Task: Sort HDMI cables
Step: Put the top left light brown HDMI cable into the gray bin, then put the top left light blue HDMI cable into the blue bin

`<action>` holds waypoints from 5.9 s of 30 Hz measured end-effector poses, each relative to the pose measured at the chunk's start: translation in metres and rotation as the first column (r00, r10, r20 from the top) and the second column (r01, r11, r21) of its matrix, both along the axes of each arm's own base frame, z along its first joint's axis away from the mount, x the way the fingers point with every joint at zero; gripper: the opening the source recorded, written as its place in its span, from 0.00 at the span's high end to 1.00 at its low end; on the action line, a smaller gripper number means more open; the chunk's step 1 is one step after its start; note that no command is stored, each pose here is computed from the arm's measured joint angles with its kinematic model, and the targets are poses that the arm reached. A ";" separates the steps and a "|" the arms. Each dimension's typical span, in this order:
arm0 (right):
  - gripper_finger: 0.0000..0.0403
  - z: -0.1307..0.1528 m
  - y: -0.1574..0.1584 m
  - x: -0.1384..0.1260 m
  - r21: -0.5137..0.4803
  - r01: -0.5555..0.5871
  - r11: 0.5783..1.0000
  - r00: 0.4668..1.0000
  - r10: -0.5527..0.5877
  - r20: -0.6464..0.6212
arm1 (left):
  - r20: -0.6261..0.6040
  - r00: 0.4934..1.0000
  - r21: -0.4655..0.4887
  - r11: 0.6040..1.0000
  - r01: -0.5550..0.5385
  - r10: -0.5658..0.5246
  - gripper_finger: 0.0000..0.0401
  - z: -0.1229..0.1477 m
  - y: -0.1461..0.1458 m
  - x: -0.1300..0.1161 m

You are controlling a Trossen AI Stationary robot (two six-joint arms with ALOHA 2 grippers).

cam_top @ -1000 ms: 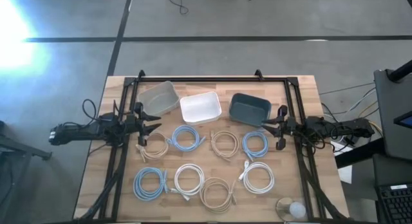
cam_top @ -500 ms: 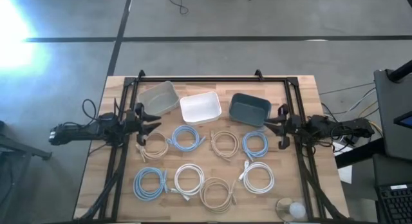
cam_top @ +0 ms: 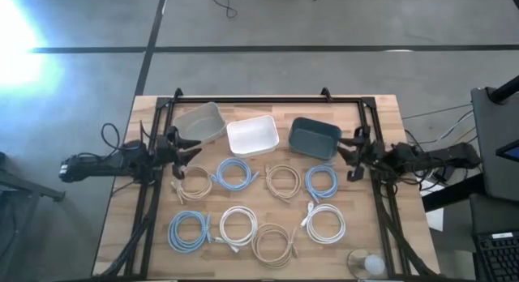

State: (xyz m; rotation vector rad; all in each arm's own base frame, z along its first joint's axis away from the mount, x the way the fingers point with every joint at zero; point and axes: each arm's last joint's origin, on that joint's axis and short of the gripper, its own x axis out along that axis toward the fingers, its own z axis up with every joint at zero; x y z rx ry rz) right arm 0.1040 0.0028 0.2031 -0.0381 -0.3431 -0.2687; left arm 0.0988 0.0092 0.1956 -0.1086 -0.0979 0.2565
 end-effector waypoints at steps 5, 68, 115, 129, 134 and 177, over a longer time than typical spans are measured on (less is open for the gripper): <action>0.59 0.013 0.001 0.018 0.046 0.000 0.999 0.999 0.002 -0.042 | -0.097 0.995 0.016 1.000 -0.018 0.020 0.66 0.016 0.001 0.008; 0.56 0.051 -0.020 0.258 -0.125 0.279 0.952 0.420 -0.238 -0.876 | -0.940 0.340 -0.081 0.960 -0.270 0.017 0.92 -0.035 0.003 0.068; 0.63 0.051 -0.020 0.256 -0.102 0.295 0.950 0.430 -0.227 -0.874 | -0.615 -0.128 0.597 0.354 -0.720 0.778 0.87 -0.012 0.131 0.065; 0.57 0.050 -0.018 0.256 -0.024 0.287 0.958 0.457 -0.159 -0.875 | -0.626 -0.131 0.602 0.370 -0.707 0.768 0.62 -0.014 0.135 0.071; 0.55 0.045 -0.015 0.260 0.042 0.222 0.974 0.465 -0.068 -0.883 | -0.672 -0.072 0.563 0.444 -0.697 0.737 0.53 -0.008 0.134 0.073; 0.57 -0.066 -0.009 0.337 0.462 0.677 0.572 0.412 0.226 -0.883 | -0.705 0.270 0.311 0.627 -0.714 0.656 0.48 0.045 0.111 0.065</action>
